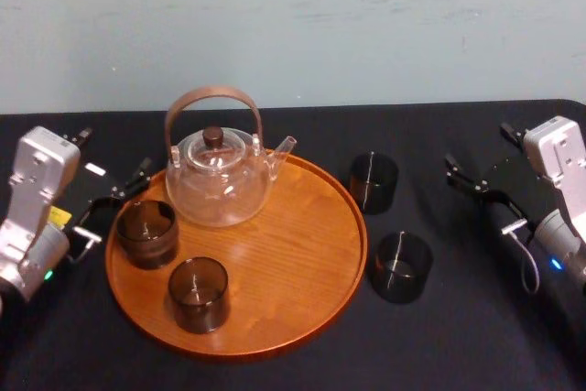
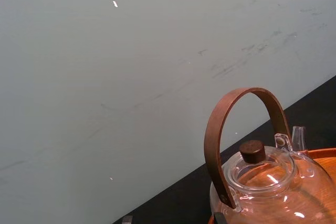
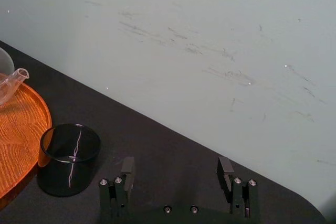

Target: Pick up the glass from the table and place it on the tray.

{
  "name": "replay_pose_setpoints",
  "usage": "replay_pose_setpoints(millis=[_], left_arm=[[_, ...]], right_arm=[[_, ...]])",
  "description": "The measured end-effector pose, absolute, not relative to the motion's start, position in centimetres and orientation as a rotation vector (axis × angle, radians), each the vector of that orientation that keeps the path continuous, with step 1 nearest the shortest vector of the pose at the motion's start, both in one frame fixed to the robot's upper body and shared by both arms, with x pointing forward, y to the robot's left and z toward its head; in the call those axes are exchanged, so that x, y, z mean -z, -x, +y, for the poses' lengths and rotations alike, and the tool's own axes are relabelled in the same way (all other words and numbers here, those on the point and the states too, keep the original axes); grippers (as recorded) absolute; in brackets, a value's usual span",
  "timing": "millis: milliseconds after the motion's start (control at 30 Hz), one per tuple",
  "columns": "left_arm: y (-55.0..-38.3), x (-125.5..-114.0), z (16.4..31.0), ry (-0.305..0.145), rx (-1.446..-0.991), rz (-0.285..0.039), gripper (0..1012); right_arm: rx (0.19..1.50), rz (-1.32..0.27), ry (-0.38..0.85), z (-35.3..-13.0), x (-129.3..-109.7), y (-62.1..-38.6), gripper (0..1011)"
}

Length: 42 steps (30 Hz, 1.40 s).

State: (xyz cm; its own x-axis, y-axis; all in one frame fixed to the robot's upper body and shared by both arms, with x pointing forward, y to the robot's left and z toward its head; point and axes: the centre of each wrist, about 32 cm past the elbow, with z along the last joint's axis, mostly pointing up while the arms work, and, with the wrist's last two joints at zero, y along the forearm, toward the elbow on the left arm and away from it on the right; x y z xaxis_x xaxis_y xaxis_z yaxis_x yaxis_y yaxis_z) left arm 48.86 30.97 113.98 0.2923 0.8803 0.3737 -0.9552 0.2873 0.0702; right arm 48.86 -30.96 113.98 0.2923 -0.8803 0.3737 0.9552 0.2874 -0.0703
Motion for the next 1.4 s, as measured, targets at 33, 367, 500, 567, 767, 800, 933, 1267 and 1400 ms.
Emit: replay_pose_setpoints(millis=[33,367,500,567,767,800,933,1267,1400], left_arm=[[-48.86,-113.98,30.97,-0.305,-1.248,-0.285,1001],[-48.86,-113.98,30.97,-0.304,-1.248,-0.285,1001],[-48.86,-113.98,30.97,-0.304,-1.248,-0.285,1001],[-48.86,-113.98,30.97,-0.304,-1.248,-0.285,1001],[-48.86,-113.98,30.97,-0.304,-1.248,-0.285,1001],[-48.86,-113.98,30.97,-0.304,-1.248,-0.285,1001],[-48.86,-113.98,30.97,-0.304,-1.248,-0.285,1001],[-48.86,-113.98,30.97,-0.304,-1.248,-0.285,1001],[-48.86,-113.98,30.97,-0.304,-1.248,-0.285,1001]], right_arm=[[1.248,-0.285,0.304,-30.97,-113.98,-48.86,1002],[1.248,-0.285,0.304,-30.96,-113.98,-48.86,1002],[1.248,-0.285,0.304,-30.97,-113.98,-48.87,1002],[1.248,-0.285,0.305,-30.97,-113.98,-48.86,1002],[1.248,-0.285,0.305,-30.97,-113.98,-48.86,1002],[1.248,-0.285,0.304,-30.96,-113.98,-48.86,1002],[1.248,-0.285,0.304,-30.97,-113.98,-48.86,1002],[1.248,-0.285,0.304,-30.97,-113.98,-48.86,1002],[1.248,-0.285,0.304,-30.96,-113.98,-48.86,1002]])
